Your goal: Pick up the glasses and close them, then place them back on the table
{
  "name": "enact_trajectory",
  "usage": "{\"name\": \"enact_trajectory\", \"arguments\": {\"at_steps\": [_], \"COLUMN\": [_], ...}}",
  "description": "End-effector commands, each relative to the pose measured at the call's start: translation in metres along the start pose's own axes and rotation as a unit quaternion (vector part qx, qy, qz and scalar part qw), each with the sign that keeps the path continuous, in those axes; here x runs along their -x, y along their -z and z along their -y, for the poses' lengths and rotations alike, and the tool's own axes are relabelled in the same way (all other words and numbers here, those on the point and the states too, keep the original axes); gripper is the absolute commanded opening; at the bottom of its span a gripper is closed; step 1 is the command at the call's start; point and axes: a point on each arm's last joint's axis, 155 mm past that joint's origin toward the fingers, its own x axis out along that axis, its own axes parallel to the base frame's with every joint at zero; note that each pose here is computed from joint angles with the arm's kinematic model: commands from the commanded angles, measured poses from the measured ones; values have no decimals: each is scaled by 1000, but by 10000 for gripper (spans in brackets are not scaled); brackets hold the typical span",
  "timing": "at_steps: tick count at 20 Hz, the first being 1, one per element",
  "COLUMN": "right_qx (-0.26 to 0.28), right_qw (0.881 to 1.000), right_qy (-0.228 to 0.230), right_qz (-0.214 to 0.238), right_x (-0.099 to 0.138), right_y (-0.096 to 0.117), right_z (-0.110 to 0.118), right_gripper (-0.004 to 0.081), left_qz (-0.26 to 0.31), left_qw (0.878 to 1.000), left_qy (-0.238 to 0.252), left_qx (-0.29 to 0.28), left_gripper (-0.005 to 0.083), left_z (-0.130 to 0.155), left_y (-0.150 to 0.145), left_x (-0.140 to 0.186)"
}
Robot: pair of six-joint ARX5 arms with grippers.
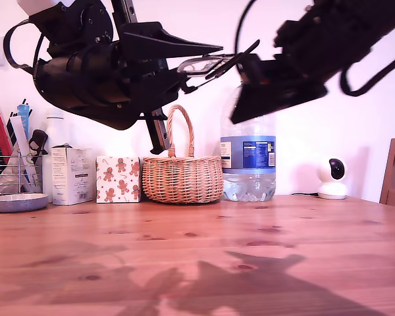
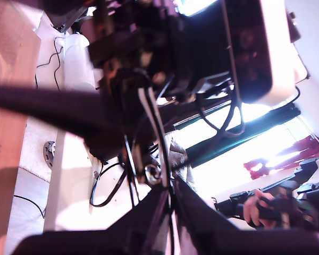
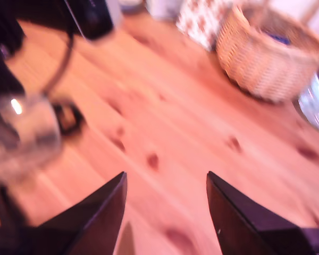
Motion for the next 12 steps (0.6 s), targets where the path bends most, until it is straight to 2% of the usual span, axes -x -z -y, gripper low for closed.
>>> {"name": "enact_trajectory", "arguments": {"at_steps": [1, 3, 5, 6, 8, 12], "right_qx": [-10, -17, -33, -46, -68, -76], "right_qw": [999, 996, 991, 990, 988, 988], "right_qy": [4, -1, -2, -1, 1, -2], "right_qz": [-40, -92, -126, -132, -135, -135], "right_x": [0, 4, 7, 8, 9, 9], "right_y": [21, 49, 67, 70, 72, 71], "right_z": [8, 9, 10, 11, 10, 8], "right_gripper": [422, 398, 313, 231, -26, -13], "left_qz": [32, 32, 20, 9, -13, -42], "left_qw": [999, 999, 1000, 1000, 999, 995], "left_qy": [40, 32, 9, -8, -41, -90], "left_qx": [-5, -6, -14, -18, -24, -29], "left_gripper": [-22, -22, -22, -22, -22, -22], "left_z": [17, 14, 6, -1, -14, -34], "left_y": [-11, -11, -7, -4, 3, 9], "left_x": [5, 8, 8, 8, 8, 8]}}
